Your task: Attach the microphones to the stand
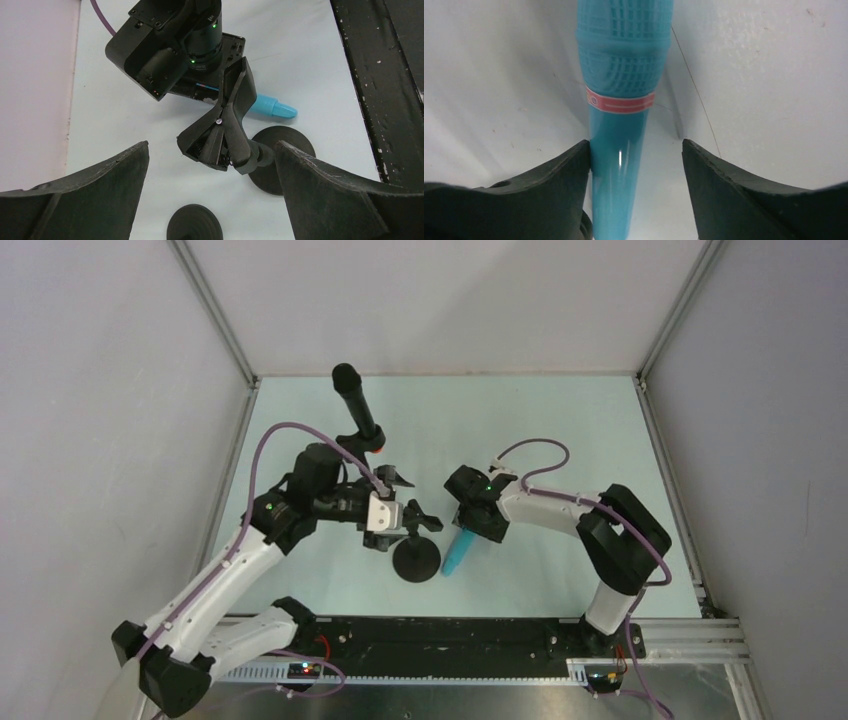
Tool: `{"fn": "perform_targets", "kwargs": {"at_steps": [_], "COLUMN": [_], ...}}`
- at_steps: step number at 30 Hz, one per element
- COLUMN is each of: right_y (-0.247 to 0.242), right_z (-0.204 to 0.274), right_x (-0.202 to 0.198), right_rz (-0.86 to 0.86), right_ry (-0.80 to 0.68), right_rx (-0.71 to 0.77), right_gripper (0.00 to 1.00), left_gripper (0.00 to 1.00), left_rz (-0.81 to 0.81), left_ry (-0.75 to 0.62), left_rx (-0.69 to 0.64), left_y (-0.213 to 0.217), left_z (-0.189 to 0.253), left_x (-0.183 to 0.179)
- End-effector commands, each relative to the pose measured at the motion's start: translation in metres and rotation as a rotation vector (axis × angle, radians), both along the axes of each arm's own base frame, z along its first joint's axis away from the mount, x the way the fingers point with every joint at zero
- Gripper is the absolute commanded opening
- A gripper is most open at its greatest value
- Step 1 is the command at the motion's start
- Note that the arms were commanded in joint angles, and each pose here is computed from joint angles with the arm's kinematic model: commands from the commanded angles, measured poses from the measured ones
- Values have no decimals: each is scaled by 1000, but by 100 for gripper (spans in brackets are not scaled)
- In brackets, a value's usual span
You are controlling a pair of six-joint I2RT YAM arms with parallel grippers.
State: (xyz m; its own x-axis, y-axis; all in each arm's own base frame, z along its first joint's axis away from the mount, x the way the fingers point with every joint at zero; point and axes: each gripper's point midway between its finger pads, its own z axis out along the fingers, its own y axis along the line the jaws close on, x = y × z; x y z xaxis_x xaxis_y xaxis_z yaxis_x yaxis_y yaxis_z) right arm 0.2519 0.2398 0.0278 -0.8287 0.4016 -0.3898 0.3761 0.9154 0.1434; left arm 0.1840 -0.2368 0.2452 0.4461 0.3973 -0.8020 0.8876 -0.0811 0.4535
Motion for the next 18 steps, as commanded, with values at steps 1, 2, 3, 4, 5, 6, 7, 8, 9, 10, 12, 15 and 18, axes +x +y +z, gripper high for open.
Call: {"fn": "perform_targets", "kwargs": {"at_steps": [1, 2, 3, 4, 5, 6, 7, 8, 9, 10, 12, 15, 18], "right_y": [-1, -1, -3, -5, -8, -10, -13, -16, -18, -20, -23, -23, -21], "right_z": [0, 0, -1, -2, -3, -1, 1, 5, 11, 15, 31, 74, 120], "right_x": [22, 25, 28, 30, 32, 35, 37, 41, 43, 47, 54, 66, 73], "right_rz": [-51, -51, -53, -54, -51, -52, -42, -42, -29, -24, 1, 79, 183], "right_ry": [-81, -89, -91, -92, -94, -105, -112, -134, -153, -175, -235, -368, -523], "right_rx": [-9, -10, -15, -18, -26, -33, -45, -57, -63, -77, -94, -98, -152], "right_gripper": [63, 60, 52, 47, 40, 36, 29, 26, 20, 13, 2, 0, 0], "left_gripper": [100, 100, 100, 100, 100, 100, 100, 100, 100, 100, 100, 100, 100], "left_rz": [-25, -27, -24, -24, -26, -30, -33, -36, -39, -43, -48, -49, -47], "left_ry": [-42, -52, -47, -49, -36, -31, -18, -18, -13, -11, 2, 36, 71], "left_rx": [-9, -2, 8, 7, 9, 3, 7, 6, 11, 9, 11, 22, 30], "left_y": [-5, -5, -6, -6, -7, -9, -10, -11, -11, -13, -14, -14, -11], "left_z": [12, 11, 7, 9, 7, 10, 8, 10, 8, 10, 10, 7, 1], "left_x": [8, 10, 13, 15, 15, 15, 16, 16, 17, 18, 18, 15, 10]}}
